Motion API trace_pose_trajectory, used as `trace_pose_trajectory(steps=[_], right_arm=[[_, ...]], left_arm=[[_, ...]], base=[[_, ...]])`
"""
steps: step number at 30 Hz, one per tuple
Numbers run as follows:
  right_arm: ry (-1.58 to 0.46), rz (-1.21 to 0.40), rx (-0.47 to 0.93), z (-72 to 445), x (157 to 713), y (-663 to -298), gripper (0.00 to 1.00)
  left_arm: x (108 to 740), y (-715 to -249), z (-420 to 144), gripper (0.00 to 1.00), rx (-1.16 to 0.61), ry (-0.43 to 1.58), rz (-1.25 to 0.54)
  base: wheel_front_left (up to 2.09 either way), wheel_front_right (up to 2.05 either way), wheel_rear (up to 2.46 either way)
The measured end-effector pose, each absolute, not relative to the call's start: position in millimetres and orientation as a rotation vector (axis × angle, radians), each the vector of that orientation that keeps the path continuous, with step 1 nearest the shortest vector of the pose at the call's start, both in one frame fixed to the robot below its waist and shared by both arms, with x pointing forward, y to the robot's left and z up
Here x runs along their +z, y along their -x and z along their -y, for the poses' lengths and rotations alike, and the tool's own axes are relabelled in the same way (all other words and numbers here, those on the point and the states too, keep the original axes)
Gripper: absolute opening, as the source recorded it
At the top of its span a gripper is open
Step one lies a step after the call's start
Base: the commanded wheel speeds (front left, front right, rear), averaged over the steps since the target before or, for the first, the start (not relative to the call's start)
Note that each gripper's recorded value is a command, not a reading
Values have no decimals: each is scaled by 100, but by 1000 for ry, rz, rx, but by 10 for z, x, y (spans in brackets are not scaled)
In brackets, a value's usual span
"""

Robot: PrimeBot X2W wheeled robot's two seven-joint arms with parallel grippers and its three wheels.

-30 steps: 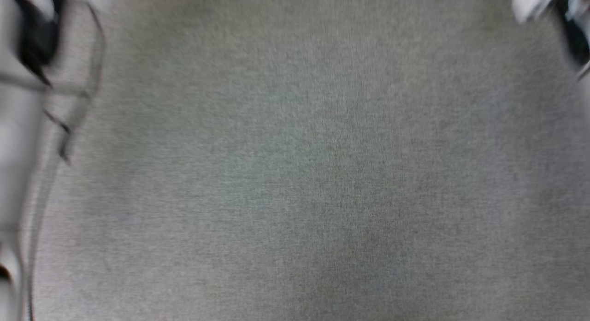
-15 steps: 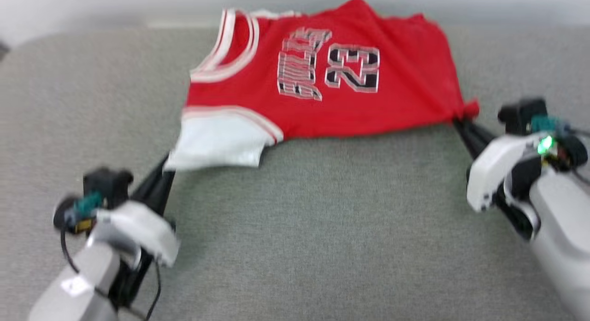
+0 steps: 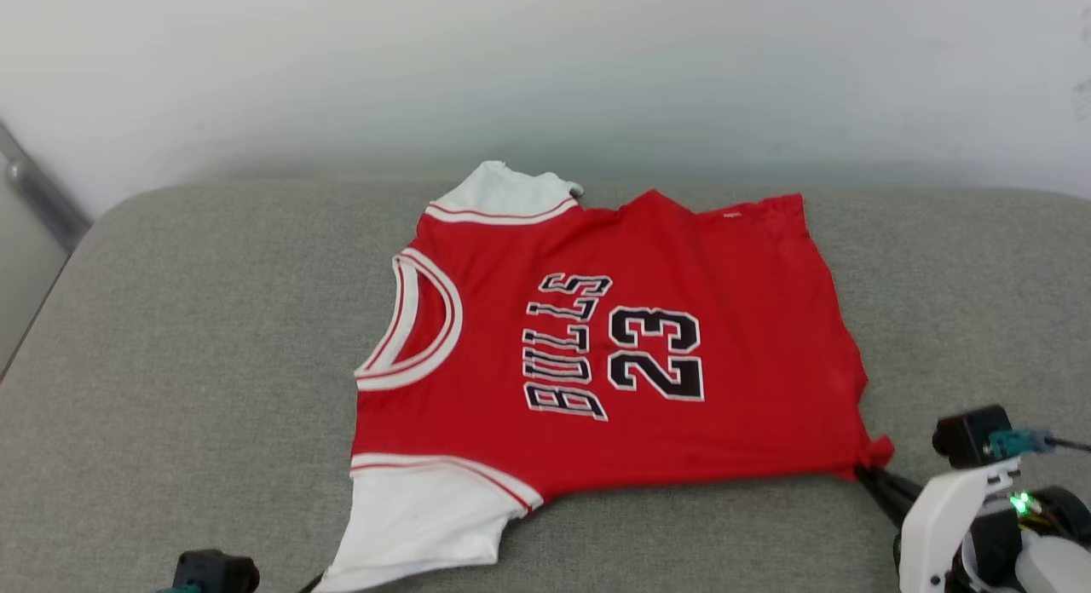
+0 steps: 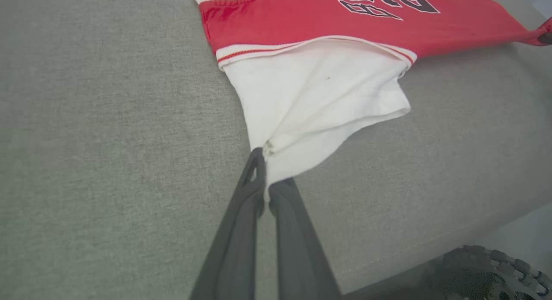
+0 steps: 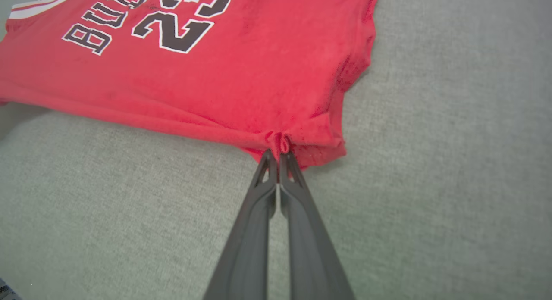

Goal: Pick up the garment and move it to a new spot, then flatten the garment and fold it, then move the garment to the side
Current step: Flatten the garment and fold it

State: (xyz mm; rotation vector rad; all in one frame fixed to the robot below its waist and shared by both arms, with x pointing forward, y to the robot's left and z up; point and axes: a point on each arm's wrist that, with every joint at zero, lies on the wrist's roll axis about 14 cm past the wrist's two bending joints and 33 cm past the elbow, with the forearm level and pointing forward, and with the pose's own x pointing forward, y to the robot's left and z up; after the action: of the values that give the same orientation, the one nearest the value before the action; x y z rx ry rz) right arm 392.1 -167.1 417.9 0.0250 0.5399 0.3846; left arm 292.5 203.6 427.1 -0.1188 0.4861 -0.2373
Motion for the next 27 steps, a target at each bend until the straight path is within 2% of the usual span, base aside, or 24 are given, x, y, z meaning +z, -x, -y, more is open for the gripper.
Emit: trace_pose_trajectory(steps=[8, 12, 15, 21, 27], right_arm=[[-110, -679, 341, 1914, 3997, -3271, 0], [-154, -749, 327, 1970, 3922, -2973, 0], [-171, -777, 335, 1949, 3940, -2828, 0], [-157, -731, 333, 1916, 4158, -2870, 0], [-129, -705, 338, 1858, 4341, -3038, 0]], left_arm=[[4273, -2452, -1894, 0, -269, 187, -577], [4176, -2171, -1835, 0, -301, 199, -680], [4200, -2130, -1828, 0, -304, 210, -692], [4397, -2338, -1846, 0, -298, 209, -600], [4783, -2771, -1818, 0, -327, 190, -428]], base=[[0, 0, 0], [0, 0, 0], [0, 0, 0], [0, 0, 0], [0, 0, 0]])
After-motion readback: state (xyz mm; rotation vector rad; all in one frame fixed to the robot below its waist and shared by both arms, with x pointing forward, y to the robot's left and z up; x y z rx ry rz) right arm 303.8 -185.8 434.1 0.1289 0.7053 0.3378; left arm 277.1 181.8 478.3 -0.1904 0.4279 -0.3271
